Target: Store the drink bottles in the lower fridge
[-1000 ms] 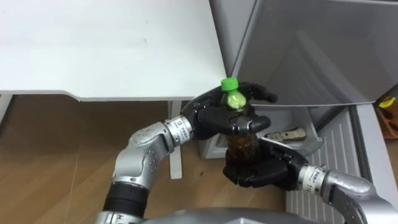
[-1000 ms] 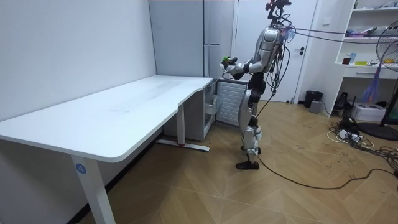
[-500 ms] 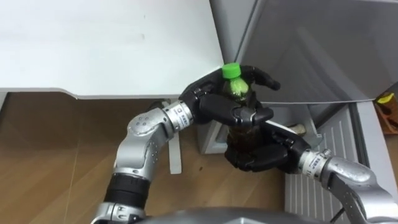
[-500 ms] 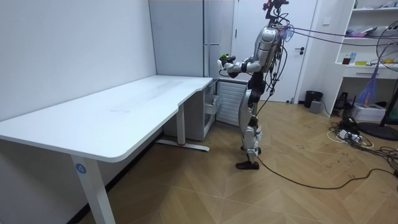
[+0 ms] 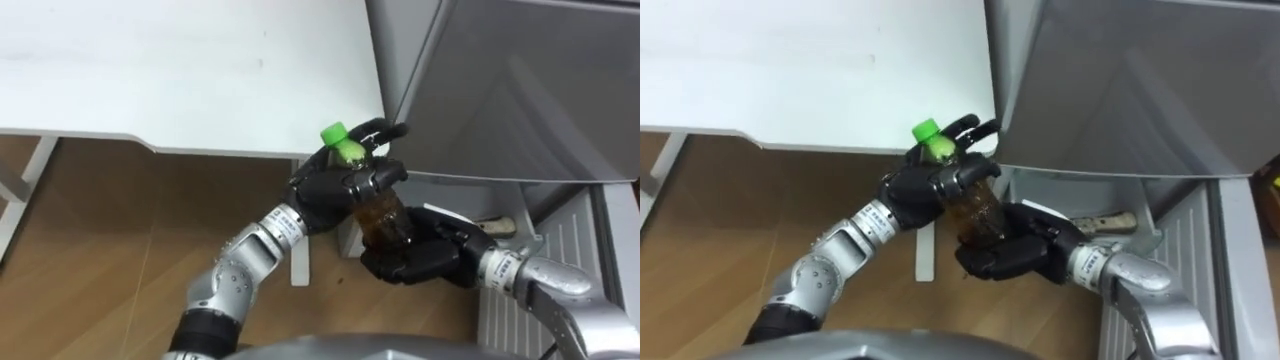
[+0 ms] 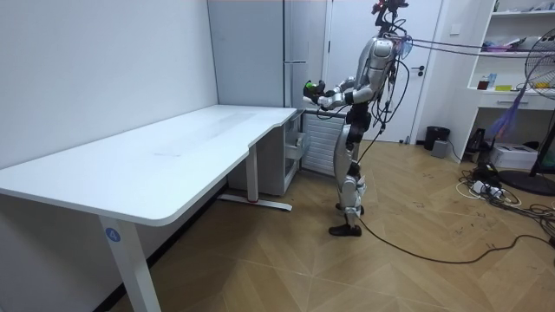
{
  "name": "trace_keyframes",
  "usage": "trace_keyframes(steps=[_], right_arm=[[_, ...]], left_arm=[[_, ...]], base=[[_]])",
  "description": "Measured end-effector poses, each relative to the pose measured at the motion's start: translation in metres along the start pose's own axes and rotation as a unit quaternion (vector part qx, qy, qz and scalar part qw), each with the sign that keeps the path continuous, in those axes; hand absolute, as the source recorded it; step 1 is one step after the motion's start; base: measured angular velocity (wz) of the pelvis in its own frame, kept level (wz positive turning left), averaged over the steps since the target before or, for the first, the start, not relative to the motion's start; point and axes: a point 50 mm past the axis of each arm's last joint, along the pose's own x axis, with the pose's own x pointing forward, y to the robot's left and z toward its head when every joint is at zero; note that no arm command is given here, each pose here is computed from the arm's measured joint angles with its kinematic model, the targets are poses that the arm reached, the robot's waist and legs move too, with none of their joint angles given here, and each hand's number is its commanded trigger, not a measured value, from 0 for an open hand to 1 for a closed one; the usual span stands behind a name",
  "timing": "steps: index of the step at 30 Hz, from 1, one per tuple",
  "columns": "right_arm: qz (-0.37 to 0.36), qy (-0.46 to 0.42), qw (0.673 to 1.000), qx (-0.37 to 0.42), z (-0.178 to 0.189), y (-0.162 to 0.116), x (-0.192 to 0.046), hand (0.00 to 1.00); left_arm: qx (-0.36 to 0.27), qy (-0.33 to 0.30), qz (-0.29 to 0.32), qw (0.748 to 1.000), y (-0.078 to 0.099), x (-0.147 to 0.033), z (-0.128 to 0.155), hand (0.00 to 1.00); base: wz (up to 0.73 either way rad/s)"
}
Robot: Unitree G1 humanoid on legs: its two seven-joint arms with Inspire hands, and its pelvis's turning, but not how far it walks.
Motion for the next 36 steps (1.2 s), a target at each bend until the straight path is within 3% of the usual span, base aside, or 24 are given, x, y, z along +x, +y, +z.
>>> trace_keyframes(steps=[7,10,16,19,21,30,36], right_arm=[[0.0,0.001,0.999,0.032,0.005,0.012,0.02,1.0],[-0.003,-0.003,0.999,0.044,0.006,0.016,0.026,1.0],[0.003,-0.024,0.997,0.071,0.009,0.027,0.04,1.0],[0.015,-0.047,0.995,0.087,0.016,0.022,0.047,1.0],[0.016,-0.058,0.994,0.094,0.017,0.019,0.05,1.0],[-0.002,-0.002,0.991,0.131,-0.016,0.025,0.063,1.0],[-0.032,0.0,0.995,0.097,0.001,0.039,0.08,1.0]], left_arm=[[-0.02,-0.005,0.052,0.998,0.005,-0.007,0.017,0.0],[0.023,0.004,0.067,0.997,0.004,-0.006,0.027,0.0],[0.23,0.027,0.096,0.968,-0.009,-0.007,0.054,0.0],[0.386,0.019,0.084,0.918,-0.03,0.006,0.067,0.0],[0.43,0.019,0.078,0.899,-0.036,0.011,0.071,0.0],[0.4,0.06,0.128,0.905,-0.003,0.011,0.048,0.0],[0.414,-0.009,0.187,0.891,0.005,-0.002,0.055,0.0]], base=[[-0.01],[-0.06],[0.1],[0.24],[0.0],[0.01],[0.16]])
